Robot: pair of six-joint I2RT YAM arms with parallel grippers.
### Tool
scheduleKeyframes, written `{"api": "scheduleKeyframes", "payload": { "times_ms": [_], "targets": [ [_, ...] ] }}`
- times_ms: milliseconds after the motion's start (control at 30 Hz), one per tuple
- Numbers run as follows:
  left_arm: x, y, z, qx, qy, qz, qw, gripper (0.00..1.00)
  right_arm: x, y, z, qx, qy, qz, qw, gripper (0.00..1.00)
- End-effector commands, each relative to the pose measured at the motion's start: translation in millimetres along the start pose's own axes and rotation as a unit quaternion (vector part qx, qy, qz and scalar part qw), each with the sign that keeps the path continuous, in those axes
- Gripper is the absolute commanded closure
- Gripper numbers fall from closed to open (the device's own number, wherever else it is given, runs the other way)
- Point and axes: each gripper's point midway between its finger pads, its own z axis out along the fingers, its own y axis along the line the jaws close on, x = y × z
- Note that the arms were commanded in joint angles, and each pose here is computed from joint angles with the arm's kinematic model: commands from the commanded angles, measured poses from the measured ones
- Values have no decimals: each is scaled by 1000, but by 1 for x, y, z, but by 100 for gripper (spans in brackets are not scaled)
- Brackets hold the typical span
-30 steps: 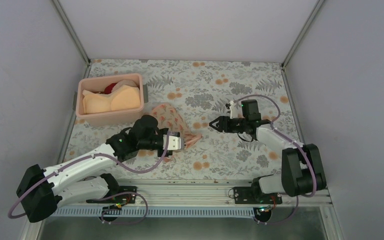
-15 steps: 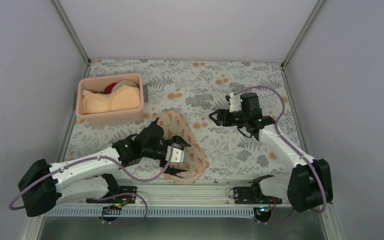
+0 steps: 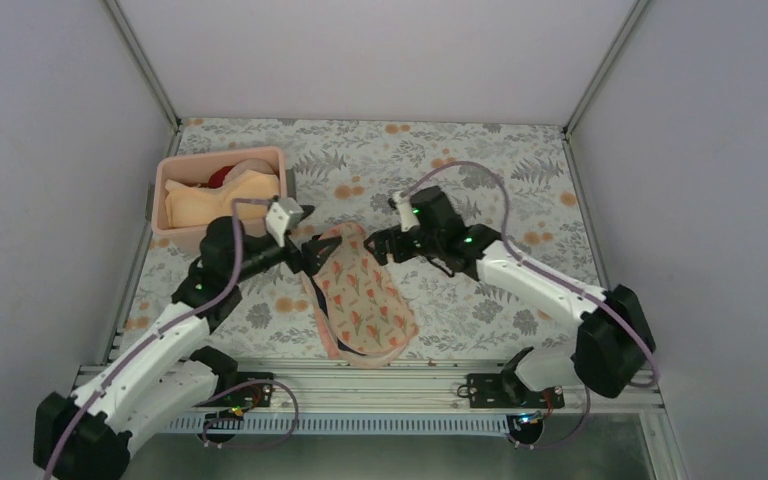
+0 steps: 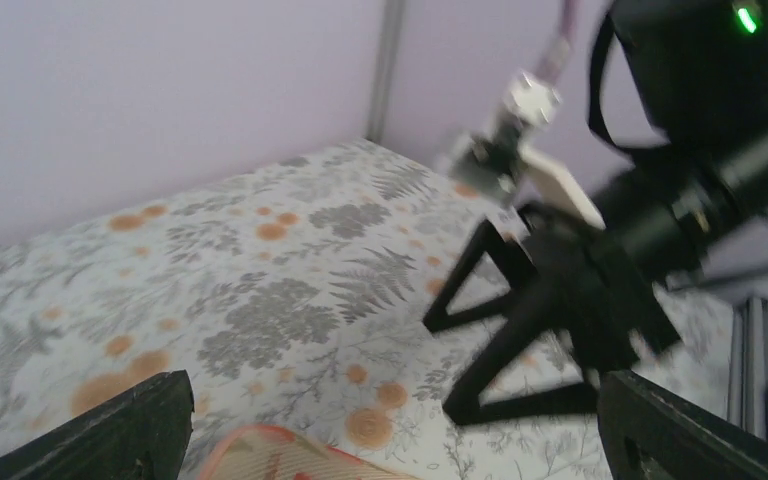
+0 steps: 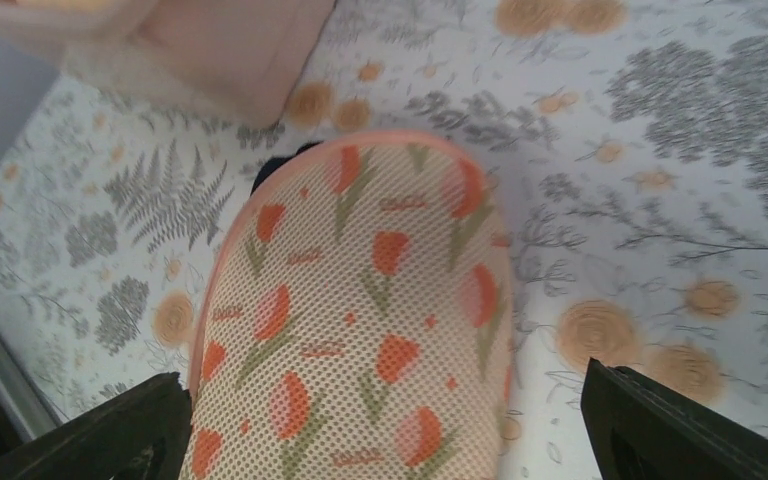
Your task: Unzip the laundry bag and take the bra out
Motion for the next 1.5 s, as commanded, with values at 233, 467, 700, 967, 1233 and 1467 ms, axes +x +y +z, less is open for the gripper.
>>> {"api": "scheduleKeyframes", "payload": {
  "times_ms": [233, 467, 700, 967, 1233, 1467],
  "targets": [
    [16, 46, -53, -109, -51, -238, 964, 0, 36, 66, 63, 83, 64, -102, 989, 0],
    [48, 72, -83, -184, -80, -254, 946, 0, 77, 87, 98, 105, 134, -155, 973, 0],
    [47, 76, -98, -209, -115, -229, 944, 0, 99, 66, 113, 198, 185, -200, 942, 0],
    [46, 76, -100, -209, -126, -227, 943, 0, 86, 77, 107, 194, 171, -194, 946, 3],
    [48, 78, -99, -212, -123, -230, 942, 0, 77, 71, 97, 214, 165, -201, 942, 8],
    [50, 79, -99, -213, -119, -233, 941, 0, 76, 66, 94, 231, 168, -202, 937, 13]
  ]
}}
